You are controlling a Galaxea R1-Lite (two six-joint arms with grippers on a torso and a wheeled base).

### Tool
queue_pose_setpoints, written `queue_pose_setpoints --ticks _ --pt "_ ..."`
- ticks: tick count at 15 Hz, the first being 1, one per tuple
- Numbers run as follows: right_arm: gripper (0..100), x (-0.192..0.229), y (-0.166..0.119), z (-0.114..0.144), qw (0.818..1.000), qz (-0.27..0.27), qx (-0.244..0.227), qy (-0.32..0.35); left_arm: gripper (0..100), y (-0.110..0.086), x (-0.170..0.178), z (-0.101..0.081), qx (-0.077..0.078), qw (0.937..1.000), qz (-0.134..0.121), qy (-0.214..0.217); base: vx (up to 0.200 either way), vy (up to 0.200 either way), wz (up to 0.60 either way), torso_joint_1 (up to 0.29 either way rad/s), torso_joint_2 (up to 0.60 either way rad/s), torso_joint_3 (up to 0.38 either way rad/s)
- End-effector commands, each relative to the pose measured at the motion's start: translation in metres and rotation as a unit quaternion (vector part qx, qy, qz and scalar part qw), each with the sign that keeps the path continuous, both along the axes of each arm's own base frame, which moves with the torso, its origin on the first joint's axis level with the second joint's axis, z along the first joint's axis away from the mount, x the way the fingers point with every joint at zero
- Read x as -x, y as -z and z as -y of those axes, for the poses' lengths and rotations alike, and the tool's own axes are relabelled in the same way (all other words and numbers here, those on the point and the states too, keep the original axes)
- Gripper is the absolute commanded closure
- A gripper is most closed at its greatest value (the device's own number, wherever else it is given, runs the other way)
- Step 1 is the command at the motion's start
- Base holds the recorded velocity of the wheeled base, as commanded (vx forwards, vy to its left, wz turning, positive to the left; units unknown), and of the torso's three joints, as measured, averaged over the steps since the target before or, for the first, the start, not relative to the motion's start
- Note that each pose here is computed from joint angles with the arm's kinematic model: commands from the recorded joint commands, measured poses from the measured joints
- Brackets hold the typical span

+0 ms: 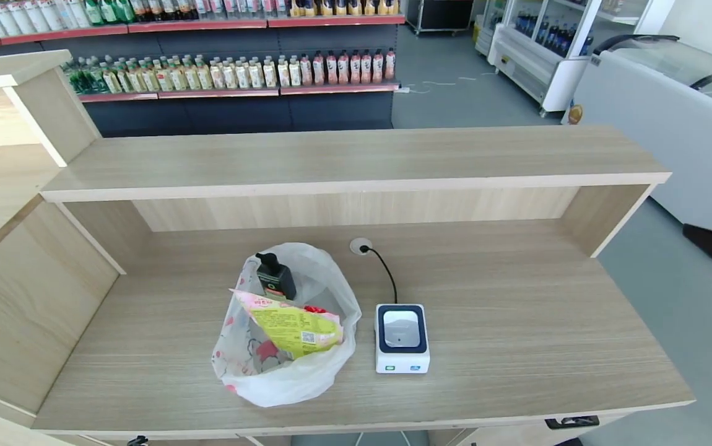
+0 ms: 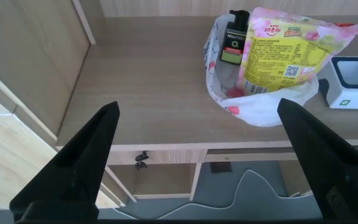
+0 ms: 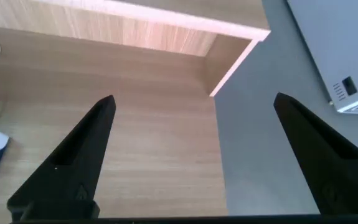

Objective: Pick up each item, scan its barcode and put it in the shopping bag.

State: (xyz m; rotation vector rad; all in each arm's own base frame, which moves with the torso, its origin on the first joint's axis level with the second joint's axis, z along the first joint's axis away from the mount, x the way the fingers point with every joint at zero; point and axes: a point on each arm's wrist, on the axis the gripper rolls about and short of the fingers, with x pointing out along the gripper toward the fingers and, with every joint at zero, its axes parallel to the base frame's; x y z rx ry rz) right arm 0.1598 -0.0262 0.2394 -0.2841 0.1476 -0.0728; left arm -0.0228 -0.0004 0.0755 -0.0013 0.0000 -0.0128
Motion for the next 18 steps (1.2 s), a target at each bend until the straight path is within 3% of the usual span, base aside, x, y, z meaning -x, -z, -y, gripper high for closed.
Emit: queue_pose_setpoints --ticks 1,3,7,10,12,18 --pt "0 0.058 0.071 -0.014 0.997 -0.065 -0.042 0.007 0 0.0 0.0 0.0 0.0 1.0 0.0 -0.001 0.0 0.0 0.0 0.0 0.0 0.0" --pt "0 0.097 0.121 -0.02 0.993 -0.095 -0.069 0.004 0 0.0 0.0 0.0 0.0 1.0 0.0 -0.001 0.0 0.0 0.0 0.0 0.0 0.0" --pt "0 0.16 0.166 -0.024 0.99 -0.117 -0.063 0.056 0 0.0 0.0 0.0 0.0 1.0 0.0 0.0 0.0 0.0 0.0 0.0 0.0 0.0" --pt "0 0.178 0.167 -0.025 0.998 0.002 -0.069 0.007 0 0.0 0.0 0.0 0.0 1.0 0.0 0.0 0.0 0.0 0.0 0.0 0.0 0.0" --pt "0 0.184 0.169 -0.025 0.996 0.04 -0.075 0.004 0 0.0 0.0 0.0 0.0 1.0 0.0 -0.001 0.0 0.0 0.0 0.0 0.0 0.0" --pt "0 0.184 0.169 -0.025 0.996 0.041 -0.078 0.005 0 0.0 0.0 0.0 0.0 1.0 -0.001 -0.001 0.0 0.0 0.0 0.0 0.0 0.0"
